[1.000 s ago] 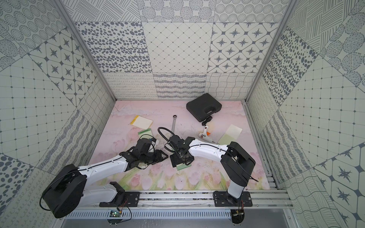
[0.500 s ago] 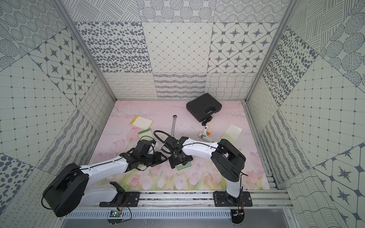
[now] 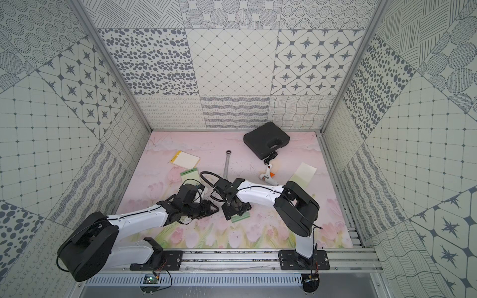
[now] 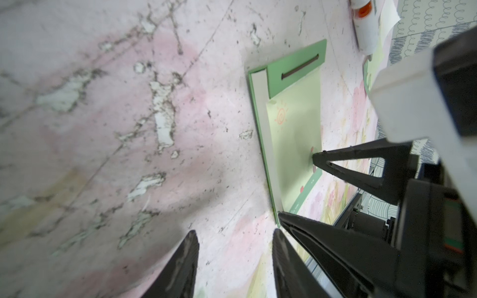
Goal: Tear off pages from different memo pads
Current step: Tear off the paper from the memo pad.
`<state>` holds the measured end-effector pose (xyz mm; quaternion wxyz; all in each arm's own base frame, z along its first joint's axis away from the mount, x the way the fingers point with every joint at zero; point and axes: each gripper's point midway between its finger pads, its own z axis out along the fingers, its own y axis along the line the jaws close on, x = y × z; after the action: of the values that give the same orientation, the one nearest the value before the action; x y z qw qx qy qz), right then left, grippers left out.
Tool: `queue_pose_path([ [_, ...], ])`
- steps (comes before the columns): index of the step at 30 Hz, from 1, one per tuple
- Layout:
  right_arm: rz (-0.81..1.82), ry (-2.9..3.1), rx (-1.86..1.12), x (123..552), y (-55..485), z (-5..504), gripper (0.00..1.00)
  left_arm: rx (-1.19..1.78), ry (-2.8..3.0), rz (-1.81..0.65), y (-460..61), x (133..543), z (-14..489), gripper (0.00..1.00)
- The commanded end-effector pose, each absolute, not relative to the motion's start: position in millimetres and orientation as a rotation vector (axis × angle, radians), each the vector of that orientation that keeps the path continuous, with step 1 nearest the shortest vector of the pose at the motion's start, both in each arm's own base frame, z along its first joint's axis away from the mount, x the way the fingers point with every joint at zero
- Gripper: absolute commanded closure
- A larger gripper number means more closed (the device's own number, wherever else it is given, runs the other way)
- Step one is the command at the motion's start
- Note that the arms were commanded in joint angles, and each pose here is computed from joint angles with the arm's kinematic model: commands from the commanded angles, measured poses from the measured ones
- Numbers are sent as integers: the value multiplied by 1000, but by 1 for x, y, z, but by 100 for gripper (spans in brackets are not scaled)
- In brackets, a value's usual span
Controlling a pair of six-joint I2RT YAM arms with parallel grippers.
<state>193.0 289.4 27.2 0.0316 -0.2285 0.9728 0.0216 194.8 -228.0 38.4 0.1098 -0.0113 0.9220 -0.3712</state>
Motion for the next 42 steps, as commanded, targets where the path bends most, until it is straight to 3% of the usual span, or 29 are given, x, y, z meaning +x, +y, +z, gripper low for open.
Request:
queue_pose_path([
  [1,33,3098,-742,177,279,-13,22,23,2675,-1141,-235,198,42,52],
  [11,118,3119,-697,175,278,-14,28,52,2667,-1194,-243,198,43,52],
  [42,198,3146,-705,165,276,-27,29,109,2695,-1396,-269,169,41,60],
])
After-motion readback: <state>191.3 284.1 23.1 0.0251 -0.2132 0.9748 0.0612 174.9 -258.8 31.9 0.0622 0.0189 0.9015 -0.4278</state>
